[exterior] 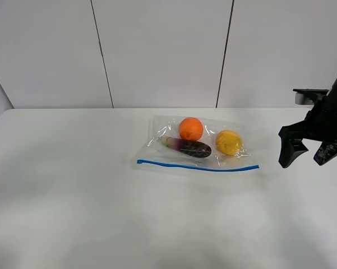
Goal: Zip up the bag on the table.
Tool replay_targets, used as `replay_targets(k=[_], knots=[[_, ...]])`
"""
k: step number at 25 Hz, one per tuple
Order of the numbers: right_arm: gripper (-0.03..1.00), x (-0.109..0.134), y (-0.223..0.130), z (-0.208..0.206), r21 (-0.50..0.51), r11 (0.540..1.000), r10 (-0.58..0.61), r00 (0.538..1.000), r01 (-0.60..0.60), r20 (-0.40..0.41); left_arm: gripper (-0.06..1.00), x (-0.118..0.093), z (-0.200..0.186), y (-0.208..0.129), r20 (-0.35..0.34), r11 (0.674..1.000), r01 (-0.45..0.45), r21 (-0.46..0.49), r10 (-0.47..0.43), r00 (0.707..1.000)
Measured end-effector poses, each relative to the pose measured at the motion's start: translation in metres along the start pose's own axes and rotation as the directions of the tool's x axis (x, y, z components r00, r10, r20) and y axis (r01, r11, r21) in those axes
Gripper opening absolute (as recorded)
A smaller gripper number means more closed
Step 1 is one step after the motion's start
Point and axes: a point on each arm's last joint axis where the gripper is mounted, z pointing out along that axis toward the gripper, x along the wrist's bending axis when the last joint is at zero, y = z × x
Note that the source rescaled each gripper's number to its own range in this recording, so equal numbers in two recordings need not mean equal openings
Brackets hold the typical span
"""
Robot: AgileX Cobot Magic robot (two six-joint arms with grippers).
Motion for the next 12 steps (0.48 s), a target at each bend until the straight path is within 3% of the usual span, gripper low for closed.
replay_targets(k=[7, 12], knots=[[0.9, 0.004, -0.014, -0.021, -0.065, 0.997, 0.029, 1.0, -0.028, 0.009, 0.82, 0.001, -0.028, -0.028, 0.039, 0.971, 0.011, -0.238, -0.001, 0.999], [0.9, 0.012, -0.055, -0.049, -0.163, 0.986, 0.022, 0.999, -0.015, 0.042, 0.82, 0.003, -0.039, -0.042, 0.05, 0.939, 0.015, -0.344, 0.003, 0.999]])
